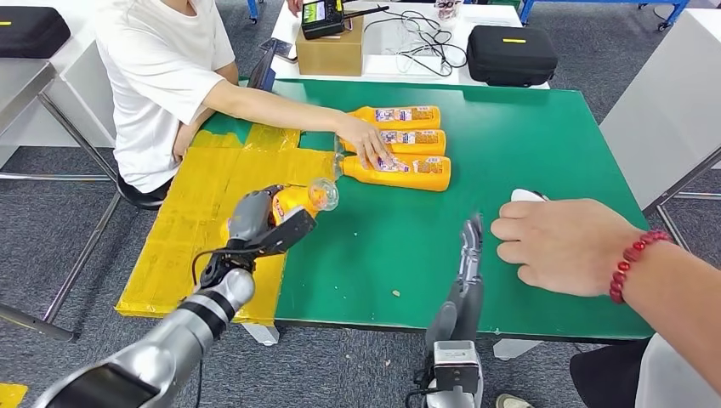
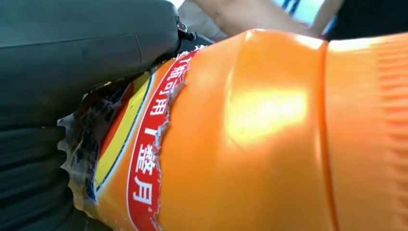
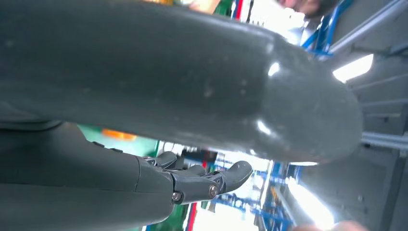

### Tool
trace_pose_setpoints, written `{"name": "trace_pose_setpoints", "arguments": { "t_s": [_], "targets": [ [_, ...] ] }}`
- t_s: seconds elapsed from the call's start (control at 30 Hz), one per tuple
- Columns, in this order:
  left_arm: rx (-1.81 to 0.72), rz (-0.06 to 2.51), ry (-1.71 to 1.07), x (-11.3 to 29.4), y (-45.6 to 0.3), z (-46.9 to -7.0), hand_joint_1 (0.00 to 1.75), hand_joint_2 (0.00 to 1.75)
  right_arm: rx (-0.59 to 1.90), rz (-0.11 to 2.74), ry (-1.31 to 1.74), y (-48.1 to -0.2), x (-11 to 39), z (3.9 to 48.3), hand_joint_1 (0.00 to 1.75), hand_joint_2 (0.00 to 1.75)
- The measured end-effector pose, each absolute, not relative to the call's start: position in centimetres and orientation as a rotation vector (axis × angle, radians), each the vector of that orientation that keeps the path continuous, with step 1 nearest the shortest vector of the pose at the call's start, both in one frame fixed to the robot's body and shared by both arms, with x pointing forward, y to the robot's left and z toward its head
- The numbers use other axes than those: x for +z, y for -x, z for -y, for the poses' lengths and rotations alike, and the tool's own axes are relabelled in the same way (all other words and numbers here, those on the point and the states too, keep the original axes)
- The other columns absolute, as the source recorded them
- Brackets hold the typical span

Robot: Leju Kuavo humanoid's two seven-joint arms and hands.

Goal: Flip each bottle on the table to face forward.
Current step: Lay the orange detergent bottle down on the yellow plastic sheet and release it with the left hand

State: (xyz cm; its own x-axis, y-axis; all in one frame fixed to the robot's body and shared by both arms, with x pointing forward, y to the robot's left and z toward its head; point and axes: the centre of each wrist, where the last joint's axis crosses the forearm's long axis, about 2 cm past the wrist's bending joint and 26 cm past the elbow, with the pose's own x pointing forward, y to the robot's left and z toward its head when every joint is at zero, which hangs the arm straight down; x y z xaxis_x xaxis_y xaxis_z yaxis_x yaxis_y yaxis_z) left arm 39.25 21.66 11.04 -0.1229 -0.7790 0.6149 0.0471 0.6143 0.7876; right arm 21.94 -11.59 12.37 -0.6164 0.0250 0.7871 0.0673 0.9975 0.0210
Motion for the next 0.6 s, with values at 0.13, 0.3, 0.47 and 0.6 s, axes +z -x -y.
{"name": "trace_pose_setpoints", "arguments": {
  "t_s": [0.13,0.3,0.47,0.6],
  "targets": [
    [-0.889,1.362,-0.651,11.7,-41.1,-23.5,1.34,1.75,-0.052,2.219,-0.03,-21.9,12.4,10.9,0.0,0.0],
    [-0.969,1.216,-0.673,11.8,-41.9,-25.4,0.0,1.75,-0.042,2.192,-0.098,-21.9,12.1,10.4,0.0,0.0],
    [-1.007,1.085,-0.637,10.6,-41.4,-26.8,0.0,1.75,-0.026,2.167,-0.13,-21.8,11.5,10.1,0.0,0.0],
    [-1.026,1.028,-0.613,10.3,-41.2,-27.3,0.0,1.75,-0.019,2.148,-0.137,-21.8,11.1,10.1,0.0,0.0]
  ]
}}
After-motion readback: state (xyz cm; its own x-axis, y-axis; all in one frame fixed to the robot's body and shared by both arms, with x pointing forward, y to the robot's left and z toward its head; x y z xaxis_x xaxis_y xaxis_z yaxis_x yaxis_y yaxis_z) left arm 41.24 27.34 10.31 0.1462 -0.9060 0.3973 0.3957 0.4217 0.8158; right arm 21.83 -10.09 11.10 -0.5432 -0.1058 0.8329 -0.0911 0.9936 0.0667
